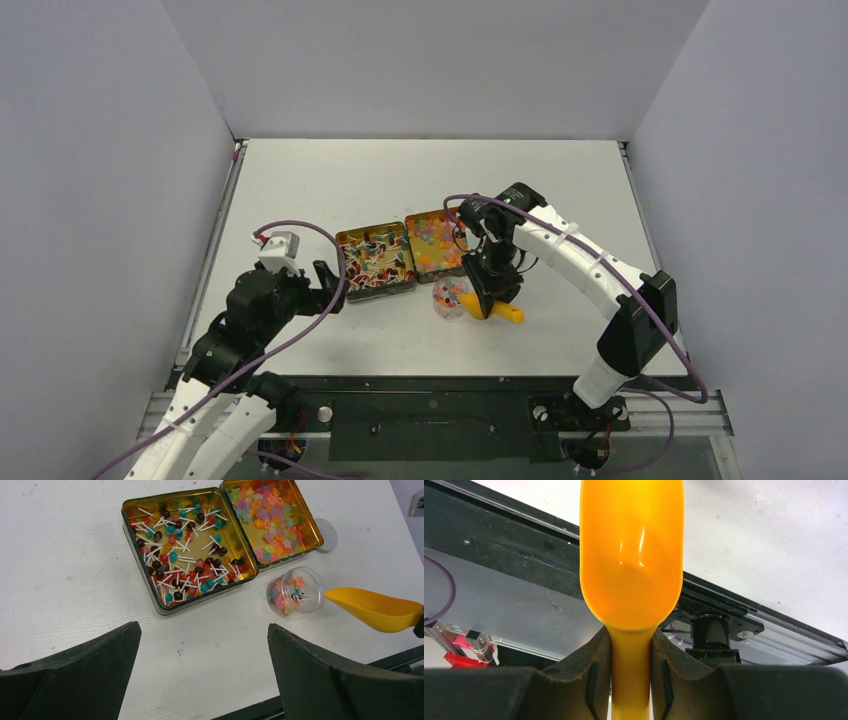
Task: Pack the candies
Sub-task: Place the fake candies in the packing bottle, then scoop the fake candies from the storage box.
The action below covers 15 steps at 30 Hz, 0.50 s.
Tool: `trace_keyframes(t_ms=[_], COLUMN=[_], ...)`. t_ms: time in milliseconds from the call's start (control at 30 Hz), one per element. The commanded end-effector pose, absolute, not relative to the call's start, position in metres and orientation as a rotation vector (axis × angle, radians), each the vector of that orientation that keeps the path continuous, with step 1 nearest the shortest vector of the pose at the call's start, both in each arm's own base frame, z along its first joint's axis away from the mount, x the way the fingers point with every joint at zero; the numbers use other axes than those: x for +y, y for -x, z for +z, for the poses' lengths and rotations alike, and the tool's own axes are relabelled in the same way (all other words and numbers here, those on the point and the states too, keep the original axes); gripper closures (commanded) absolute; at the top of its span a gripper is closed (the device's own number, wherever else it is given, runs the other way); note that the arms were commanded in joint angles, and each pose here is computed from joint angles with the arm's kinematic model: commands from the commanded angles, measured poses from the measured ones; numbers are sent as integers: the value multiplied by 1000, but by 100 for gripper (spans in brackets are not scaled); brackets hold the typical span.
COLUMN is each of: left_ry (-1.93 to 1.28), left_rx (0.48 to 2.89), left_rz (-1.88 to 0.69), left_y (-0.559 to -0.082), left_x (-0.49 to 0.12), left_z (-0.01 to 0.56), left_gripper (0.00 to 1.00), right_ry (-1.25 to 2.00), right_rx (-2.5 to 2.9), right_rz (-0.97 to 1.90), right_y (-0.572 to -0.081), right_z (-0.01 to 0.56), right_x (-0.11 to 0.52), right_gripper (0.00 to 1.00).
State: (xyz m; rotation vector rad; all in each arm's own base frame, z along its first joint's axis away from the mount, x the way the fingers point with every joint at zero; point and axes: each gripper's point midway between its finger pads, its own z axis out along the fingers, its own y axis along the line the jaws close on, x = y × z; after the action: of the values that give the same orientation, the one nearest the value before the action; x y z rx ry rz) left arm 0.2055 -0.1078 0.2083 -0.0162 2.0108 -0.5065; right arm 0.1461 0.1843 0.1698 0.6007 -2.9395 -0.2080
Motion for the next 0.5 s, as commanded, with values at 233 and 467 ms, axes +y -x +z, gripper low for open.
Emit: trace_keyframes(t_ms=[233,467], left_ry=[-8,-11], left_rx=[1971,1980], left_rz=[-515,-516], left_y=[-210,-210], left_x=[-111,-112], left_z=[217,216], left_gripper=[4,4], right_ry=[-689,-737], right_rx=[-3102,-3237], right_rz=[-203,-50], right_y=[-186,-225], right_z=[206,207], right_x=[183,178], right_gripper=[100,100])
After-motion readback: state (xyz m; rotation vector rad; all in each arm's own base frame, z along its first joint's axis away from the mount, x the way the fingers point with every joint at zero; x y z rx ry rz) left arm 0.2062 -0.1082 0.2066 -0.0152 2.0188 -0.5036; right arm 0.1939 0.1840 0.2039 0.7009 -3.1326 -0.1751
